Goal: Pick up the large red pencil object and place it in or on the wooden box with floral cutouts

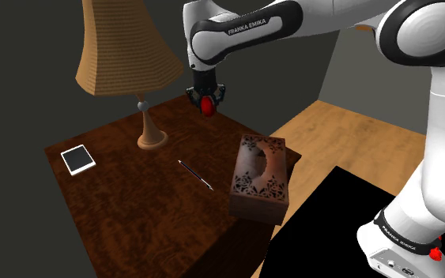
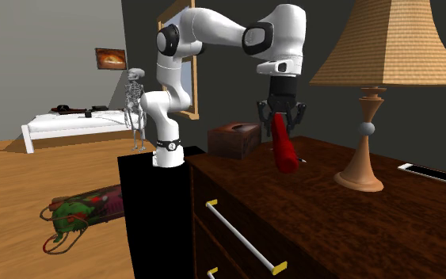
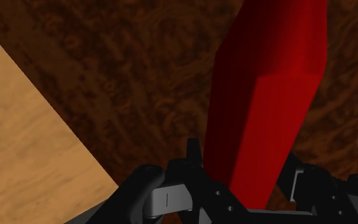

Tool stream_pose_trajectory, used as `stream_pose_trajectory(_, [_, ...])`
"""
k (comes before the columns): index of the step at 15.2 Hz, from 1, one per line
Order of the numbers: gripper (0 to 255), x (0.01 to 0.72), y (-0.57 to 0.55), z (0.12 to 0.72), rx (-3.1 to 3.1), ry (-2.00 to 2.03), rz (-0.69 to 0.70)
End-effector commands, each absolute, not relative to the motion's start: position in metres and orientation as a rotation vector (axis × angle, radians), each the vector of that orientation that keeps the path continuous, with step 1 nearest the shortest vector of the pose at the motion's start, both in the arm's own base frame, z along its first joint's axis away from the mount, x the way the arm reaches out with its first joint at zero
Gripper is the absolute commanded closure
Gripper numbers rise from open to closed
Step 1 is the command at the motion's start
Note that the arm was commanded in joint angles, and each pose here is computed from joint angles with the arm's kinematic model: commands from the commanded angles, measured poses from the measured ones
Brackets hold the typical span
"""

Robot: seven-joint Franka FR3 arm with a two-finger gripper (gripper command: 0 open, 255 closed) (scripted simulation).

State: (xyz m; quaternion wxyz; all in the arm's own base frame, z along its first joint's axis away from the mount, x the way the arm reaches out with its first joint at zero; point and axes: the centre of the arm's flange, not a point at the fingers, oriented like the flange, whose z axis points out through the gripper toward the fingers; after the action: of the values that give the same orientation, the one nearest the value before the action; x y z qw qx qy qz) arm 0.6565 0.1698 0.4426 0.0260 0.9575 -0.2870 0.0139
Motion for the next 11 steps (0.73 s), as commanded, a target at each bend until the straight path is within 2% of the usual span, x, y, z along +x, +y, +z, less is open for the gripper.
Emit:
stream_pose_trajectory(1, [255, 0.656, 0.169, 0.454, 2.959, -0.887, 0.043])
stream_pose_trajectory(9, [255, 0.656, 0.169, 0.495, 2.959, -0.887, 0.043])
stream_pose_trajectory(11, [255, 0.630, 0.173, 0.494, 2.959, -0.887, 0.043])
